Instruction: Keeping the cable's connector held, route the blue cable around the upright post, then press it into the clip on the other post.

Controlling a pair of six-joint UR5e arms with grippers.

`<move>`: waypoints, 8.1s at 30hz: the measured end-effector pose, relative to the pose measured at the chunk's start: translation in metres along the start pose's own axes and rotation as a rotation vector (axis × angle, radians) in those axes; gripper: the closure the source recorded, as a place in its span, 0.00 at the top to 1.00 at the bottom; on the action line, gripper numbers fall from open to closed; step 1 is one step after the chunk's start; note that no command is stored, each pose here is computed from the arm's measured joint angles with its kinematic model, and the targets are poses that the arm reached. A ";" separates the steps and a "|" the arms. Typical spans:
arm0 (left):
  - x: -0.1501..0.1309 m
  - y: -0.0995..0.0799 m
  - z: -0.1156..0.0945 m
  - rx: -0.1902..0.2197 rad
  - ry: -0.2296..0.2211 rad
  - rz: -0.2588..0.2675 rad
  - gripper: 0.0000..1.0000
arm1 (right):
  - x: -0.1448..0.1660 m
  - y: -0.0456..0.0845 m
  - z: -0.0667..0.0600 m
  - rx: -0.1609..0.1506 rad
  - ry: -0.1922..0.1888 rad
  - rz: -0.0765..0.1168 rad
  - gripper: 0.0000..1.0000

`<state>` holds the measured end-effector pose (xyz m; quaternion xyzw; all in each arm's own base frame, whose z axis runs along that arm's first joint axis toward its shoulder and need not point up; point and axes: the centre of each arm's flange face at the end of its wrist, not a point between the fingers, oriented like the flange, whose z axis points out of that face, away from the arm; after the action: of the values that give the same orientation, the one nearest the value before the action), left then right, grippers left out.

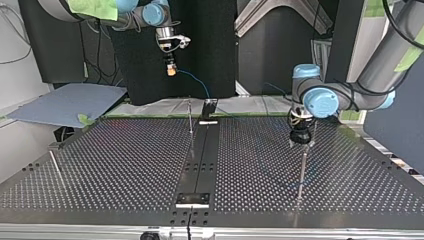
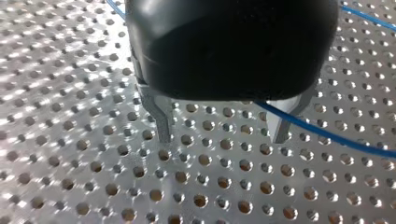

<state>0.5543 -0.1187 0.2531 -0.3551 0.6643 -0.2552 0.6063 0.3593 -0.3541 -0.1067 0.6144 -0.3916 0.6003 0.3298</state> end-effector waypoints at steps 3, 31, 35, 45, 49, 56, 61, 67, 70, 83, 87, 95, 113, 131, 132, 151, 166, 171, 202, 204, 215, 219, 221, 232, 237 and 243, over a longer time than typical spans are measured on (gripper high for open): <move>-0.002 0.004 -0.003 0.012 -0.017 -0.036 0.99 | 0.000 0.000 0.000 0.000 0.001 0.000 0.00; -0.027 0.004 -0.054 0.111 -0.082 -0.340 0.99 | 0.000 0.000 0.002 0.001 0.000 -0.001 0.00; -0.028 -0.001 -0.066 0.130 -0.070 -0.385 0.99 | 0.000 0.000 0.002 0.000 0.000 -0.002 0.00; -0.024 0.000 -0.083 0.136 -0.046 -0.476 0.99 | 0.000 0.000 0.002 0.000 0.000 -0.002 0.00; -0.027 -0.004 -0.091 0.150 -0.045 -0.514 0.99 | 0.000 0.000 0.002 0.001 0.000 -0.002 0.00; -0.035 -0.017 -0.113 0.171 -0.035 -0.550 0.99 | 0.000 0.000 0.001 0.000 -0.003 -0.002 0.00; -0.041 -0.028 -0.129 0.176 -0.028 -0.514 0.99 | 0.000 0.000 0.002 -0.002 -0.005 0.000 0.00; -0.052 -0.042 -0.150 0.168 -0.048 -0.452 0.99 | 0.000 0.001 0.002 -0.002 -0.006 0.000 0.00; -0.058 -0.048 -0.160 0.164 -0.056 -0.423 0.99 | -0.001 0.001 0.002 -0.003 -0.011 0.000 0.00; -0.090 -0.073 -0.199 0.188 -0.123 -0.293 0.99 | -0.002 0.001 0.002 -0.005 -0.028 0.007 0.00; -0.099 -0.089 -0.207 0.209 -0.121 -0.255 0.99 | -0.003 0.001 0.002 -0.005 -0.035 0.005 0.00; -0.106 -0.103 -0.196 0.157 -0.115 -0.175 0.99 | -0.003 -0.001 0.001 -0.002 -0.039 0.002 0.00; -0.127 -0.148 -0.186 0.086 -0.106 0.008 0.99 | -0.002 -0.002 0.003 0.002 -0.026 0.002 0.00; -0.111 -0.153 -0.203 0.012 0.048 0.224 0.99 | -0.001 -0.002 0.003 0.002 -0.024 0.004 0.00; -0.110 -0.152 -0.203 0.010 0.052 0.234 0.99 | -0.001 -0.002 0.003 0.003 -0.024 0.004 0.00; -0.118 -0.175 -0.180 0.020 0.050 0.423 0.99 | -0.001 -0.003 0.004 0.011 -0.023 0.008 0.00; -0.118 -0.179 -0.183 0.018 0.060 0.586 0.99 | -0.001 -0.003 0.004 0.011 -0.024 0.007 0.00; -0.118 -0.179 -0.183 0.020 0.059 0.634 0.99 | -0.001 -0.003 0.004 0.011 -0.024 0.008 0.00; -0.119 -0.179 -0.186 -0.024 0.030 0.793 0.99 | -0.001 -0.004 0.005 0.014 -0.021 0.007 0.00; -0.118 -0.179 -0.186 -0.023 0.030 0.794 0.99 | -0.001 -0.004 0.005 0.013 -0.022 0.006 0.00; -0.111 -0.184 -0.191 0.003 0.042 0.830 0.99 | -0.002 -0.004 0.004 0.012 -0.026 0.008 0.00; -0.104 -0.189 -0.194 0.029 0.052 0.859 0.99 | -0.002 -0.004 0.004 0.011 -0.029 0.009 0.00; -0.099 -0.191 -0.194 0.047 0.063 0.879 0.99 | -0.002 -0.004 0.004 0.011 -0.030 0.009 0.00; -0.079 -0.198 -0.186 0.091 0.094 0.953 0.99 | -0.002 -0.004 0.004 0.012 -0.029 0.014 0.00; -0.069 -0.213 -0.175 0.109 0.060 0.966 0.99 | -0.002 -0.004 0.003 0.013 -0.031 0.015 0.00; -0.051 -0.235 -0.162 0.133 0.011 0.959 0.99 | -0.002 -0.005 0.004 0.016 -0.028 0.016 0.00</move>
<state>0.4335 -0.2384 0.4876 0.0318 0.7384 0.0092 0.6735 0.3655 -0.3545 -0.1084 0.6223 -0.3963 0.5973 0.3145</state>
